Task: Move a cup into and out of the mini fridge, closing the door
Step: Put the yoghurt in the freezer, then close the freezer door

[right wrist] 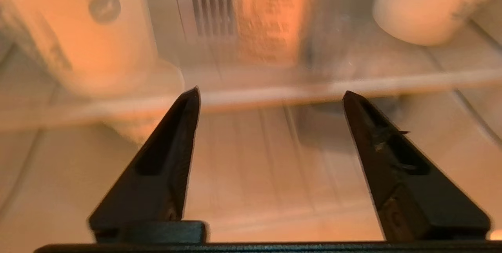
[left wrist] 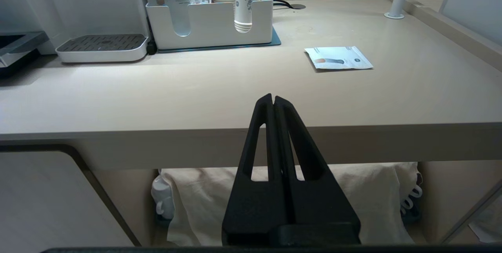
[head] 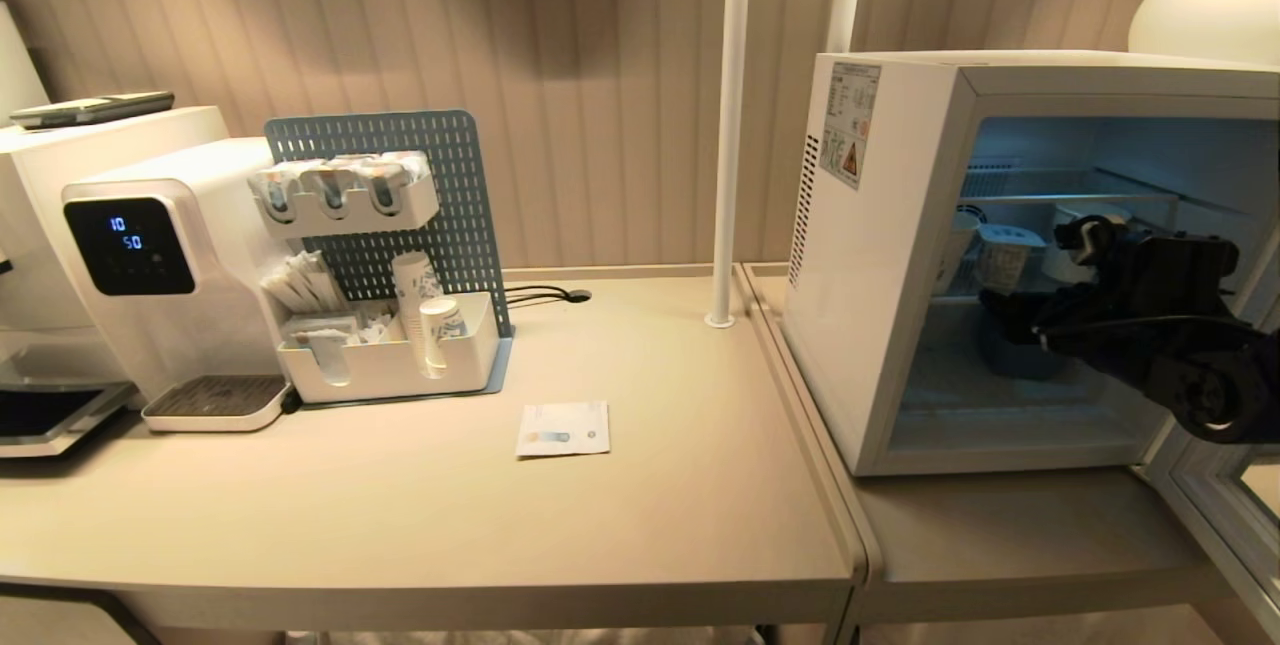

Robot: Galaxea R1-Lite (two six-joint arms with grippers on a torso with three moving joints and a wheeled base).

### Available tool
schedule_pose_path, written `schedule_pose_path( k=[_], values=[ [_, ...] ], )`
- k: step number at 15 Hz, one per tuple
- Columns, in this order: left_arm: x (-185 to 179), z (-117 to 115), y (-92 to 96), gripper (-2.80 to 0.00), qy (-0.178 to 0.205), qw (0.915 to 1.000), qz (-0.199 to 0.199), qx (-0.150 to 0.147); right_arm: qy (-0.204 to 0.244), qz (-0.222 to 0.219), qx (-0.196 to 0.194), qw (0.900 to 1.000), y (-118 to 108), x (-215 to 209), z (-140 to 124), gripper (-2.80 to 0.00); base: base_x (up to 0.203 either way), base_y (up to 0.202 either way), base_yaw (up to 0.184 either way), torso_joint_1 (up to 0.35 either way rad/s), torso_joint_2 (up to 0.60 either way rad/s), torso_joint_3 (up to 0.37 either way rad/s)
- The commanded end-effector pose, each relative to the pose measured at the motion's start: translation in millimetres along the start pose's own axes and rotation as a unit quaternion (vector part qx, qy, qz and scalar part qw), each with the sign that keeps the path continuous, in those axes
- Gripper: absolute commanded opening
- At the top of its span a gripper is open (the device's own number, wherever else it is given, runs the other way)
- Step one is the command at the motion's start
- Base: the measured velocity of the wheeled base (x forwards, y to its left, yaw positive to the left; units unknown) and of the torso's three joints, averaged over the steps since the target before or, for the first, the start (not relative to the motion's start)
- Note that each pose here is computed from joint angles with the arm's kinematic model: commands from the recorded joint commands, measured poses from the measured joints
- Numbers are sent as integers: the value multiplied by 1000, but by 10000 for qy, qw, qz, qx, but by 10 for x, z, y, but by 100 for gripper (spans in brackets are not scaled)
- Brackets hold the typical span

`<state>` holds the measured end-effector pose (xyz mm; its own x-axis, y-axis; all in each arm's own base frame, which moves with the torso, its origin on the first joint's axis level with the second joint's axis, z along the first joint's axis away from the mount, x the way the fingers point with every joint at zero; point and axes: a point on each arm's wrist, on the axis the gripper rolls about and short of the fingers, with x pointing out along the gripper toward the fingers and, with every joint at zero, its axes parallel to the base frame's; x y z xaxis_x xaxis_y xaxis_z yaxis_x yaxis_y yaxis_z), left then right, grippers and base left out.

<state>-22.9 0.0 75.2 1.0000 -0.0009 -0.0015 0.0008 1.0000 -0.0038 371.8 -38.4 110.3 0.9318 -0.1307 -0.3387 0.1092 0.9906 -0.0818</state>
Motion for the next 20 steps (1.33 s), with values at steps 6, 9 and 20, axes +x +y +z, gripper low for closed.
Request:
schedule_pose_path(
  k=[6,9,20],
  values=[
    [1,0,0,-280,8,10000,-2,-4,-355,-152,-56,9992,-128,-431,162,0,0,0,0,0,0,0],
    [1,0,0,-280,8,10000,2,-4,-330,-133,-59,9994,-133,-553,119,0,0,0,0,0,0,0],
    [1,0,0,-280,8,10000,-3,-4,-1184,429,-81,9920,-108,-2297,41,-280,0,0,0,0,0,0]
  ],
)
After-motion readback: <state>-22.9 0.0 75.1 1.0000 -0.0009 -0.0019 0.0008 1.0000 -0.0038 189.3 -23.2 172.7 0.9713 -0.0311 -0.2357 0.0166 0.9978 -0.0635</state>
